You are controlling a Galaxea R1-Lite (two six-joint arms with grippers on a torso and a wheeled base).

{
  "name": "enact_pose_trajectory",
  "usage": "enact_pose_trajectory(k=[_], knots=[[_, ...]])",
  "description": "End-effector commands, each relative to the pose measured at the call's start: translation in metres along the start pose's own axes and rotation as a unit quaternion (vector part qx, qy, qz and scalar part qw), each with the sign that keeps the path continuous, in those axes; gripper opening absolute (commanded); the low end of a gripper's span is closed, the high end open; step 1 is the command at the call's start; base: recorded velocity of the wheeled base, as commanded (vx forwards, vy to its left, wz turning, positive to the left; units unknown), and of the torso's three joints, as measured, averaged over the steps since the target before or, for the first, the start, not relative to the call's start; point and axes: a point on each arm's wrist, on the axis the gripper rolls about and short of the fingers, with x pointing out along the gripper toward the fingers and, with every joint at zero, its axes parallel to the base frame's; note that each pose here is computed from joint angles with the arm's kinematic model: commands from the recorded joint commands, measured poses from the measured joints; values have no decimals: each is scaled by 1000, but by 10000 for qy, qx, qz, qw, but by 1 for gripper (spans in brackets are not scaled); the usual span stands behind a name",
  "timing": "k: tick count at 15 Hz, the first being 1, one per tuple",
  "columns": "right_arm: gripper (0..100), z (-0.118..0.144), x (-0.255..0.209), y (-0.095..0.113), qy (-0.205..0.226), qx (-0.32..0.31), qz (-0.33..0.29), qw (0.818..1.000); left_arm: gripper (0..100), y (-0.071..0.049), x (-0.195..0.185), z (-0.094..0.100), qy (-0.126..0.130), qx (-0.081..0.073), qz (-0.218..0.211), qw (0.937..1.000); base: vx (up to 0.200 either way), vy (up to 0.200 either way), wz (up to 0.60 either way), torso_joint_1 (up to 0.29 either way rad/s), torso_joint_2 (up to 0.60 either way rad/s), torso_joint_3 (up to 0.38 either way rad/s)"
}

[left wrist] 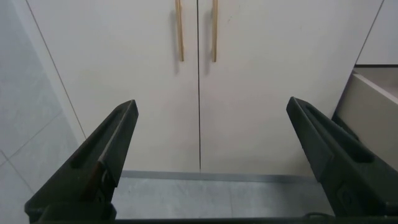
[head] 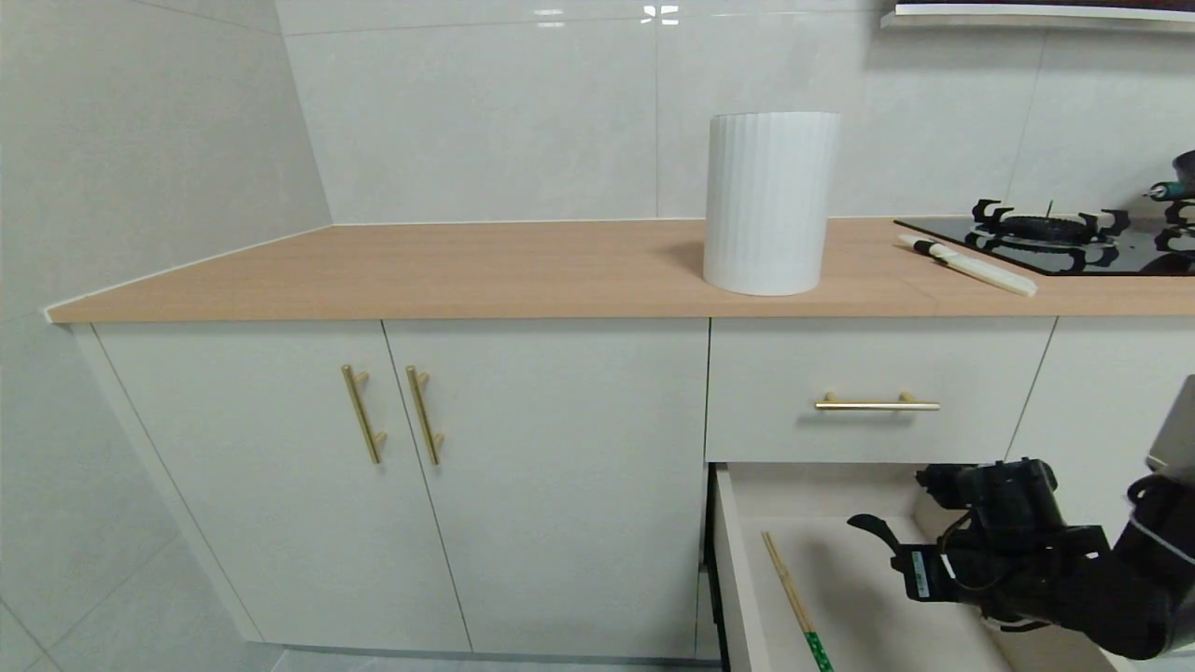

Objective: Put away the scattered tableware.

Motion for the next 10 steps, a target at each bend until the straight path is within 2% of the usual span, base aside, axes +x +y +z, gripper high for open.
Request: enact_pose_trajectory(k=[1, 3, 10], knots=[[0, -29, 44, 5, 502, -182, -334, 9980, 100, 0, 0, 0, 2, -1, 3, 10000, 0, 0, 0, 0, 0, 0], [0, -39, 64, 4, 691, -235, -635, 9953, 100, 0, 0, 0, -6, -2, 3, 10000, 0, 0, 0, 0, 0, 0], [0, -39, 67, 6, 806, -308, -801, 9930, 100, 0, 0, 0, -6, -2, 3, 10000, 0, 0, 0, 0, 0, 0]])
